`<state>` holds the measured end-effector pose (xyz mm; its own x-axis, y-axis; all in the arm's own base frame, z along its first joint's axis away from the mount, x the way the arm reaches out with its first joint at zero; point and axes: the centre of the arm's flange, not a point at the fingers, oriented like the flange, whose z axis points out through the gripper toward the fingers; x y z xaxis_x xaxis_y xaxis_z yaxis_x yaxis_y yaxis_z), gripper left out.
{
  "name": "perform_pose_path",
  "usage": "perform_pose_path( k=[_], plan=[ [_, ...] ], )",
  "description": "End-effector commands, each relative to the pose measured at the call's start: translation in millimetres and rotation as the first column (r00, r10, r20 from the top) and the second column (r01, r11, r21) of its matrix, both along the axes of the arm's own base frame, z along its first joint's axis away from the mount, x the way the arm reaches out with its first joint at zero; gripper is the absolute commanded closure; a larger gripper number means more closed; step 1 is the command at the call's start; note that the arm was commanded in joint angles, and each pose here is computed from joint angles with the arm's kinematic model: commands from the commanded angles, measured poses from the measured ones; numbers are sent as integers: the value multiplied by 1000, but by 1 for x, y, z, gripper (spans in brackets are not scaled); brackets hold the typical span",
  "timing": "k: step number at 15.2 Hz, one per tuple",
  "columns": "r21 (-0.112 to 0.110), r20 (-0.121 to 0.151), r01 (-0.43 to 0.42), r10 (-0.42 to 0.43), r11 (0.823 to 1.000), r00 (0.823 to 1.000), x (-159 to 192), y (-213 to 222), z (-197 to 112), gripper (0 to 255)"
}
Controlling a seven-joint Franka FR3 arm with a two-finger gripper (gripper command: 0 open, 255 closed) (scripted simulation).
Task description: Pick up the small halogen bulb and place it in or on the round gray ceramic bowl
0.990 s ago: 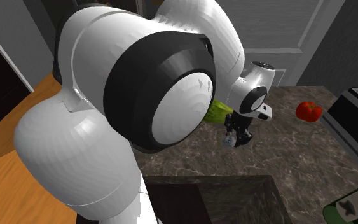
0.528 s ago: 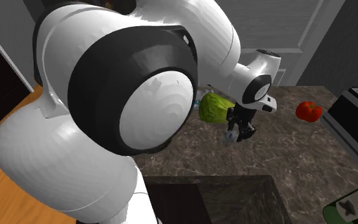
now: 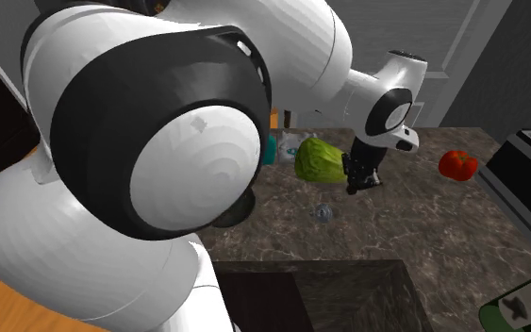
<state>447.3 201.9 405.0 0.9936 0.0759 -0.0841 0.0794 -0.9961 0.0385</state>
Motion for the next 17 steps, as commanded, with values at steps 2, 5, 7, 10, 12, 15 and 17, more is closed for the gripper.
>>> perform_pose_path(
  k=[2,5,7,10,12,15,17],
  plan=[
    [0,0,0,0,1000,1000,-1,0,16,255],
    [21,-46,14,-13,1000,999,0,-4,-1,0],
    [61,-140,47,-38,997,989,0,-9,-25,0],
    [114,-279,101,-66,988,958,-6,-16,-62,0],
    [131,-329,122,-73,984,942,-9,-18,-75,0],
    [131,-329,122,-73,984,942,-15,-16,-89,0],
    [131,-329,122,-73,984,942,-19,-14,-99,0]
  ],
)
